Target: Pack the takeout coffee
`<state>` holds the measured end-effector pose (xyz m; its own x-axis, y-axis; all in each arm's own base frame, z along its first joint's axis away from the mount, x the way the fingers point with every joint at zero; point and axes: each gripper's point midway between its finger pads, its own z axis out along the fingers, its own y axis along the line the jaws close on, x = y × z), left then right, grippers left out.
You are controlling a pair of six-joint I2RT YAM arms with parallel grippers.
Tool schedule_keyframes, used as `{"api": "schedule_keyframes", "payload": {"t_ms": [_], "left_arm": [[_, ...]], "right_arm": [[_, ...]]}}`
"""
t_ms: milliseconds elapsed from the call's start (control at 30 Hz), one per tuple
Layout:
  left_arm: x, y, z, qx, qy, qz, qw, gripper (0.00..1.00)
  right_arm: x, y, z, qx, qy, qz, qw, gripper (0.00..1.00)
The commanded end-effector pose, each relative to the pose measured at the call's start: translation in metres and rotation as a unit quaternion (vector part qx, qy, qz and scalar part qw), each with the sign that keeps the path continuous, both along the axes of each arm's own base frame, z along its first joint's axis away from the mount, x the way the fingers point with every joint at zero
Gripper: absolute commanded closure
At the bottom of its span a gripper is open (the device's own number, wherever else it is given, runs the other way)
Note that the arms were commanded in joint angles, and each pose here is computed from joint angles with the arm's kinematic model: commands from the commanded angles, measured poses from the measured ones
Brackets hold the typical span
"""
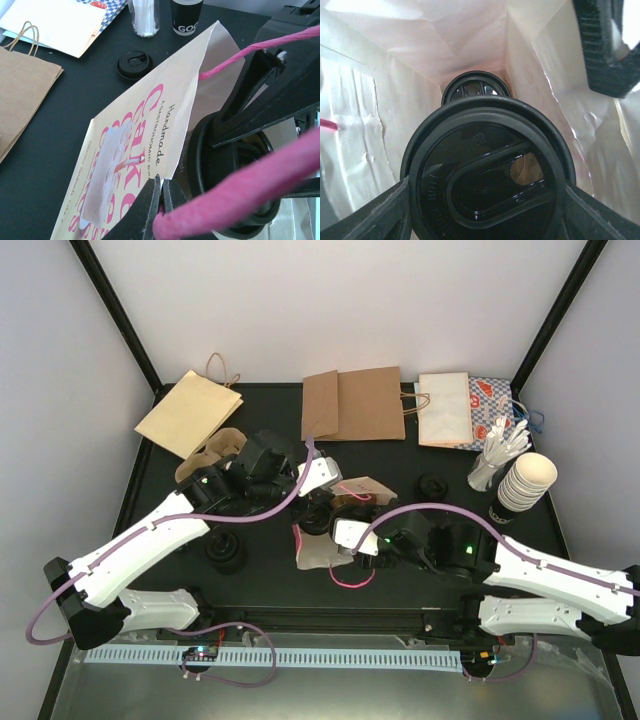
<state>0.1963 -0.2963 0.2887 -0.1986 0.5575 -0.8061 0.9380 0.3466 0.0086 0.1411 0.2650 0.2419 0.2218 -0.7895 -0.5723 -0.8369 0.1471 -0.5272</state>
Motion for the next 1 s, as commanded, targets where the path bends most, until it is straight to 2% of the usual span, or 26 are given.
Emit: {"api": "schedule_keyframes", "payload": {"t_ms": [0,433,700,967], "left_arm": [[-0.004,-0.004,0.01,-0.019,-0.007,-0.006,1.0,0.98],[-0.011,-0.004,0.011,-0.021,-0.01,-0.01,1.0,0.98],[-0.019,-0.004,0.007,-0.022,-0.004,-0.014,1.0,0.98],[-0.032,-0.006,0.0,-0.024,0.013,-0.022,0.999,0.97]], "right_arm": [[0.008,-0.001,-0.003,-0.041,-0.043,0.011,0.998,0.43],[0.008,-0.007,-0.029,-0.098,-0.056,0.031,0.993,0.43],[-0.014,-0.012,-0.051,-0.108,-0.051,0.056,0.991,0.43],[-0.009,-0.02,-0.065,-0.129,-0.063,0.027,0.989,0.47]]}}
